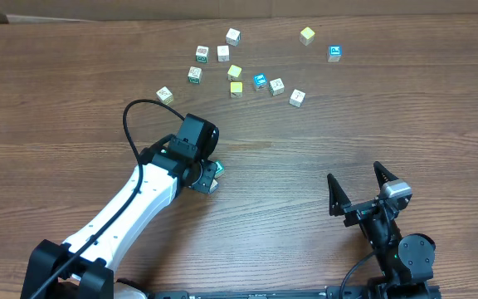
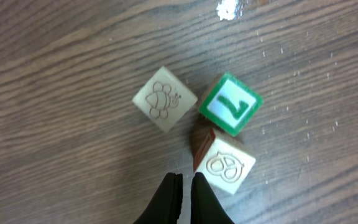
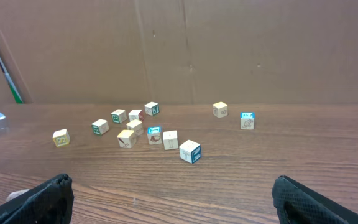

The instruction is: Form a circle

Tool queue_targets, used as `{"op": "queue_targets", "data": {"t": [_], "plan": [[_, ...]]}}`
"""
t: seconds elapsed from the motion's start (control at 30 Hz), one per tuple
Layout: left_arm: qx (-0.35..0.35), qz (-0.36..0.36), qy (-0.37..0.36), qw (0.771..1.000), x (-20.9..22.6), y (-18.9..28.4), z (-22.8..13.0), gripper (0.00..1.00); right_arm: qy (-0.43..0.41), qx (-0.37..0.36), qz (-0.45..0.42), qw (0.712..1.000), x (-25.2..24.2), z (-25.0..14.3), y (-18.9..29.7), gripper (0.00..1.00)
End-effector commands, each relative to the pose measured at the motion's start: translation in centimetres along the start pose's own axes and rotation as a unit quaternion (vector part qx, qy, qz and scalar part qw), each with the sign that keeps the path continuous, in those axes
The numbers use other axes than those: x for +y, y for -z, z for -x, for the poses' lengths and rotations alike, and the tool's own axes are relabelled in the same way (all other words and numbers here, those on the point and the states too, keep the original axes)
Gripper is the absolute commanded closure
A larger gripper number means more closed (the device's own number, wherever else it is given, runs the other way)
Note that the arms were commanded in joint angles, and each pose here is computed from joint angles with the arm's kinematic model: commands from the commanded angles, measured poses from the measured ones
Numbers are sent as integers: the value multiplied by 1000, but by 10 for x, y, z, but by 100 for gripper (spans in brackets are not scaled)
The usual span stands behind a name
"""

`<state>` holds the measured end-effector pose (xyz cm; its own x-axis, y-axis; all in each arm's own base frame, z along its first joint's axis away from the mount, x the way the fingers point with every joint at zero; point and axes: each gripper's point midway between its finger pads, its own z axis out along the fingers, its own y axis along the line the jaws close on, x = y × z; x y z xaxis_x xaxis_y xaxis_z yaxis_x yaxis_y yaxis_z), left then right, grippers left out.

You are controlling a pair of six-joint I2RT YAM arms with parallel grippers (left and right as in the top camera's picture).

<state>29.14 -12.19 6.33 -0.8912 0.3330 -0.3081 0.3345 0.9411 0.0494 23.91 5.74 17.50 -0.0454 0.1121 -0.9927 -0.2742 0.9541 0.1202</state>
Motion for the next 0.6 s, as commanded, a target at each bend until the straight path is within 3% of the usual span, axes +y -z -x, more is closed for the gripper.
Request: {"op": "queue_targets", "data": {"t": [0.0,0.57], "plan": [[15,-10,10,1000,-3,-12,-13,96,2,-2,-3,1000,-2,-2,0,0],[-13,-11,11,1000,-4,-27,-14,96,3,-2,-3,1000,-2,-2,0,0]]}}
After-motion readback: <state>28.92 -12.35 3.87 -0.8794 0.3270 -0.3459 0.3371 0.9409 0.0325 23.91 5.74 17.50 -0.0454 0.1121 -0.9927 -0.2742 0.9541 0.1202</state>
